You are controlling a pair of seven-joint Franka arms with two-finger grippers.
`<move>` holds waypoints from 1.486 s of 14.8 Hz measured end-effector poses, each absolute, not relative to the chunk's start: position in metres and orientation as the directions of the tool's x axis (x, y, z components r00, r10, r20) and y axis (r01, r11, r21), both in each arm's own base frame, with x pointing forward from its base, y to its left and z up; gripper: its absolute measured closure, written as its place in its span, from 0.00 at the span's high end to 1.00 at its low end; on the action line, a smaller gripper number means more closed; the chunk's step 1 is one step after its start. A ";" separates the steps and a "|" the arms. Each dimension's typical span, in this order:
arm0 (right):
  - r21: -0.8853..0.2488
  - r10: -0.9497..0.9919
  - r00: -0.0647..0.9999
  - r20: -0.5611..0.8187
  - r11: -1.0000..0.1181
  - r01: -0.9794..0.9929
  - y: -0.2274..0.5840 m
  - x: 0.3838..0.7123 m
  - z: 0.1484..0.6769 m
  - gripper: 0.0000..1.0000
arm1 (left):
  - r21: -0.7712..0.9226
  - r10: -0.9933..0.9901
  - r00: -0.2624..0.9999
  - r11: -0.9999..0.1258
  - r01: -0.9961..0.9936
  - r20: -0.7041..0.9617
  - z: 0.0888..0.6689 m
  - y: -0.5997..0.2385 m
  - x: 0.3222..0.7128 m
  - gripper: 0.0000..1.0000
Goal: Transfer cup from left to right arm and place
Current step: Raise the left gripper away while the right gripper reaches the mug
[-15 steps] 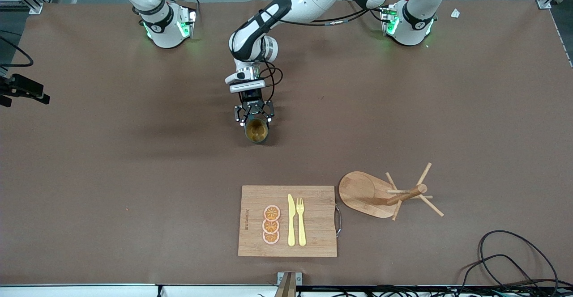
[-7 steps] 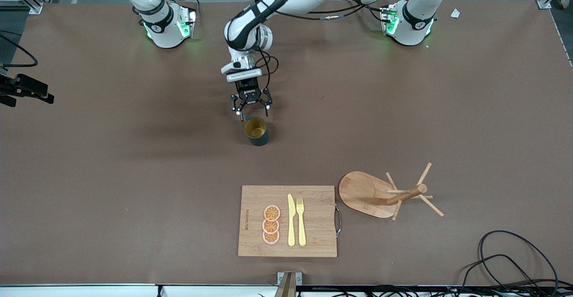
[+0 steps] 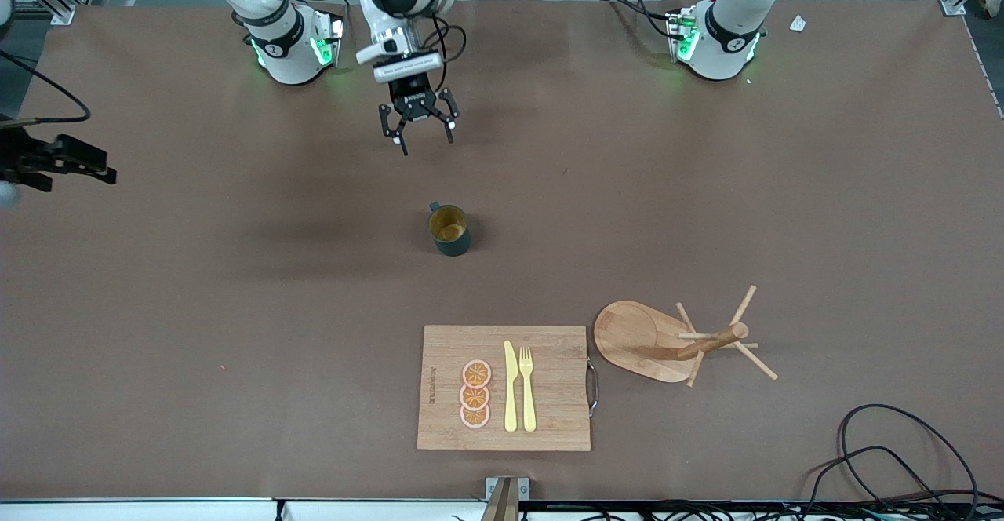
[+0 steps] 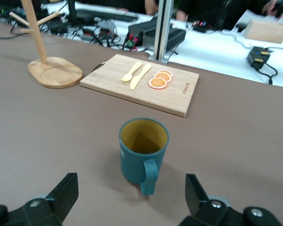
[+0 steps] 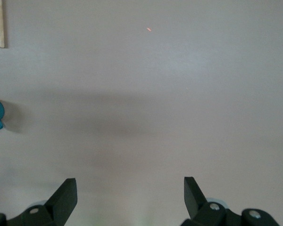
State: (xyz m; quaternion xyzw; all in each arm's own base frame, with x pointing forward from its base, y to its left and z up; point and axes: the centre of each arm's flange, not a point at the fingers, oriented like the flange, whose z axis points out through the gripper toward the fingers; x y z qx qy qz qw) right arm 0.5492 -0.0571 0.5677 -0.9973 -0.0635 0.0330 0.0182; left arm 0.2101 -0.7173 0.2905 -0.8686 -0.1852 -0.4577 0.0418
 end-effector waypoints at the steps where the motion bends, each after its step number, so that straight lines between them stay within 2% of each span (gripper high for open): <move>1: -0.038 0.154 0.987 -0.047 -0.988 0.152 -0.042 0.545 0.561 1.00 | 0.105 0.316 0.538 -0.916 0.386 0.781 0.323 -0.713 0.221 1.00; 3: -0.030 0.198 0.980 -0.009 -0.980 0.198 -0.009 0.535 0.546 1.00 | 0.116 0.401 0.590 -0.880 0.460 0.700 0.387 -0.693 0.258 1.00; 5: -0.025 0.198 0.980 0.022 -0.980 0.199 0.024 0.530 0.527 1.00 | 0.109 0.484 0.648 -0.841 0.530 0.588 0.454 -0.654 0.318 1.00; 9: -0.027 0.145 0.988 0.061 -0.989 0.147 0.085 0.523 0.489 1.00 | 0.106 0.555 0.755 -0.824 0.557 0.351 0.574 -0.542 0.425 1.00; 11: -0.031 0.127 0.990 0.064 -0.991 0.129 0.115 0.514 0.470 1.00 | 0.122 0.575 0.773 -0.816 0.565 0.268 0.616 -0.477 0.468 1.00; 17: -0.047 0.084 0.993 0.087 -0.995 0.088 0.211 0.483 0.415 1.00 | 0.061 0.451 0.879 -0.892 0.447 0.156 0.640 -0.298 0.573 1.00; 19: -0.047 0.068 0.994 0.085 -0.996 0.073 0.238 0.479 0.393 1.00 | 0.020 0.379 0.916 -0.925 0.380 0.133 0.646 -0.246 0.586 1.00; 22: -0.024 0.046 0.995 0.084 -0.999 0.048 0.282 0.469 0.349 1.00 | 0.012 0.273 0.956 -0.962 0.274 0.111 0.670 -0.191 0.583 1.00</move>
